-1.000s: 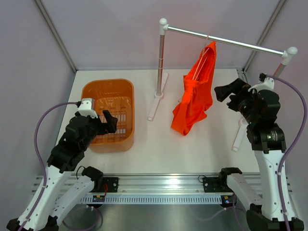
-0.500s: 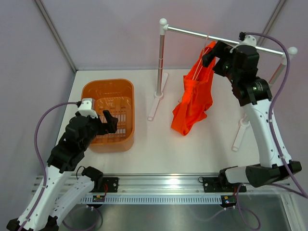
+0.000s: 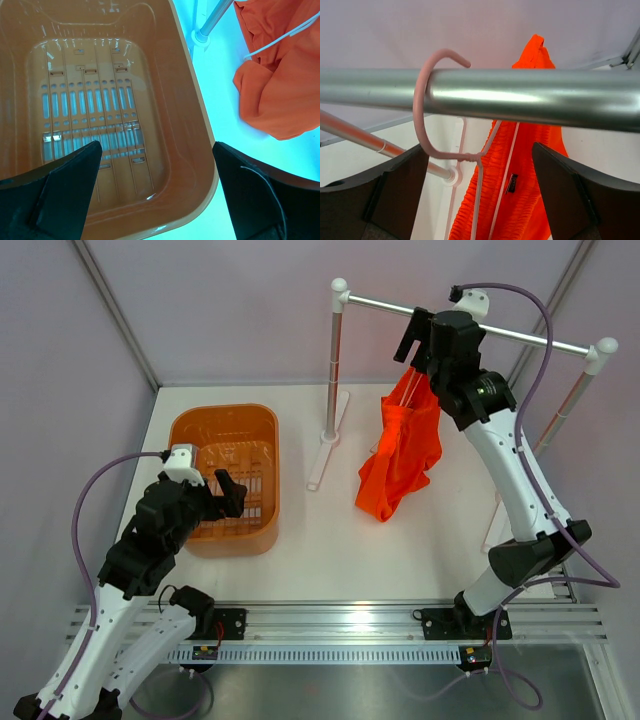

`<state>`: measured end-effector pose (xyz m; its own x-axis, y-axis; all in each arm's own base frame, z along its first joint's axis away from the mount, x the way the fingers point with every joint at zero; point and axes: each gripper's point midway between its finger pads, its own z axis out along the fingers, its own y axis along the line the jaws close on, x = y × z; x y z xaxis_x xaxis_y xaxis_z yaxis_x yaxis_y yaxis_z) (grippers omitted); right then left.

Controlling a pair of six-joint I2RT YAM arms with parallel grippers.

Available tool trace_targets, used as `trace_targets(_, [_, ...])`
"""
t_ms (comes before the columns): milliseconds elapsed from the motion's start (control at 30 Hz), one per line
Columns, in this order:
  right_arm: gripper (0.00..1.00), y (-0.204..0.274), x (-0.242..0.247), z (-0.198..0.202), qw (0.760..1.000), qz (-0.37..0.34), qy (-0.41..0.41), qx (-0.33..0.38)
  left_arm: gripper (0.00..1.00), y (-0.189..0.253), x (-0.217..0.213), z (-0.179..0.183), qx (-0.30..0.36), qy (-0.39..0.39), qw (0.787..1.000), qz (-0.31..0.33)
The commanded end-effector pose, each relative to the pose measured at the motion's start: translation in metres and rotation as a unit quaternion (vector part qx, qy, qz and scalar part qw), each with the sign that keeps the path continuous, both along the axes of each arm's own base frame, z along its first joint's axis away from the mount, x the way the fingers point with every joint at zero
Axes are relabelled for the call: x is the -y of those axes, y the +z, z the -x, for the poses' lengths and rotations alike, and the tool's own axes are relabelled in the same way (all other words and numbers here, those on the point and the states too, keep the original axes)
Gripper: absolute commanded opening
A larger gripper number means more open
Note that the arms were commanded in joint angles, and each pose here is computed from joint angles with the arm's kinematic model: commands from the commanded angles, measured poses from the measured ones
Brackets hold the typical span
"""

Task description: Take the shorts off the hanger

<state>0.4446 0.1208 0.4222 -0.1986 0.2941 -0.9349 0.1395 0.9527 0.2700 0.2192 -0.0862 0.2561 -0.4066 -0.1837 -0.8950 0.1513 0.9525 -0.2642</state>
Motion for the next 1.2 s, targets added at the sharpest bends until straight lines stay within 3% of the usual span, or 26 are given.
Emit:
trace_targets(0, [0.90,0.024,0.016,-0.006,0.998,0.021,-0.052,0.032,0.99,0.019,0.006,-0.002,0.033,-0.014,0.999,0.018])
trace_targets(200, [0.75,0.013,0.016,-0.016,0.997,0.031,-0.067,0.016,0.99,0.019,0.006,-0.002,0.033,-0.015,0.999,0.017])
trace_targets(500, [0.70,-0.006,0.015,-0.025,0.996,0.043,-0.072,-0.002,0.99,0.018,0.006,-0.002,0.031,-0.015,0.999,0.016])
trace_targets(867, [0.52,-0.020,0.013,-0.033,0.995,0.058,-0.075,-0.021,0.99,0.019,0.006,-0.002,0.032,-0.014,0.999,0.016])
trace_targets(1167, [0.47,-0.025,0.015,-0.035,0.994,0.063,-0.081,-0.023,0.99,0.019,0.006,-0.002,0.032,-0.013,0.999,0.016])
